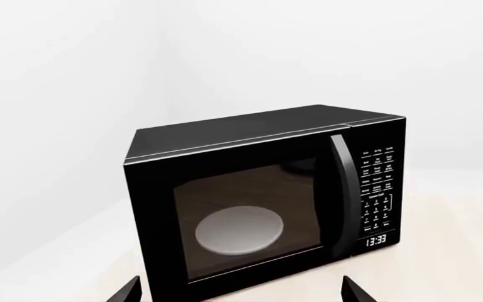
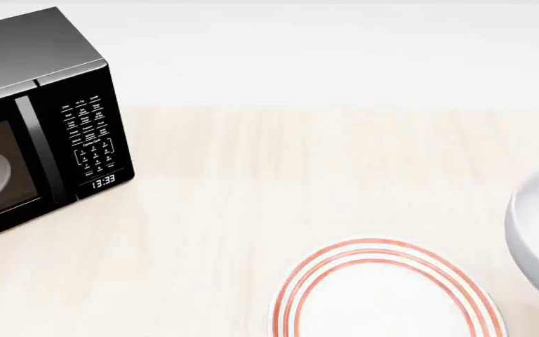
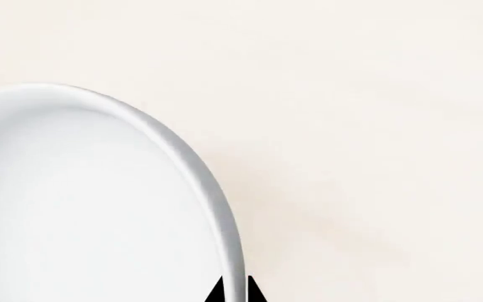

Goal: Put the white bowl to the right of the plate.

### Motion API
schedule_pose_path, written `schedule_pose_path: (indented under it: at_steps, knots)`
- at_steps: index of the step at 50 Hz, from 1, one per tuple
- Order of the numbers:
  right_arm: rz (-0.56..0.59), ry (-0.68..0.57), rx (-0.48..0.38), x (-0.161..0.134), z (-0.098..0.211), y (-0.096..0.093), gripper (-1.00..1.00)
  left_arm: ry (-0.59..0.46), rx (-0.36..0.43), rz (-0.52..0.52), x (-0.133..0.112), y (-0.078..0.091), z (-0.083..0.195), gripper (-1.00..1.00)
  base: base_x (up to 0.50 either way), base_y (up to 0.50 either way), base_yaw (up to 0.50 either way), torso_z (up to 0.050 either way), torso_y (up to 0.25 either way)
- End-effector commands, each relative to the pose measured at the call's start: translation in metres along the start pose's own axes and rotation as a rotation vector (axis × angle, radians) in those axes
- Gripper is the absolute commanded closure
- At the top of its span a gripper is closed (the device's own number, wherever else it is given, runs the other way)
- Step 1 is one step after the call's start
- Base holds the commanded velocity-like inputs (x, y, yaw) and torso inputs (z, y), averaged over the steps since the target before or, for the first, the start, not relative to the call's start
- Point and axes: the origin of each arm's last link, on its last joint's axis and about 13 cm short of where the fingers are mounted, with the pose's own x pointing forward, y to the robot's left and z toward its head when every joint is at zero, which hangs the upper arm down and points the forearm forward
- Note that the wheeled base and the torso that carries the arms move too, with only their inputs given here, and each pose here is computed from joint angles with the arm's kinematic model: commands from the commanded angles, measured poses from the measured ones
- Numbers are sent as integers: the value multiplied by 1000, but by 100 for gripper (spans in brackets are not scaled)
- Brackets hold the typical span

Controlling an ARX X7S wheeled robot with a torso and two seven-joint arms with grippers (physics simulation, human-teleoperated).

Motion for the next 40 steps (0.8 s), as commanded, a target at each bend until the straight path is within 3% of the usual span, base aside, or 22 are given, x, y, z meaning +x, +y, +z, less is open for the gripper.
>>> schedule_pose_path:
  at_steps: [1, 13, 40]
  knots:
    - [37, -10, 73, -2, 10, -9, 100, 2, 3, -2, 0, -1, -1, -100, 0, 0, 0, 0, 0]
    - [11, 3, 110, 10, 10, -24, 100, 3, 7, -5, 1, -2, -1, -100, 0, 0, 0, 0, 0]
    - [-32, 1, 107, 30, 0, -31, 100, -1, 10, -7, 0, -3, -1, -100, 0, 0, 0, 0, 0]
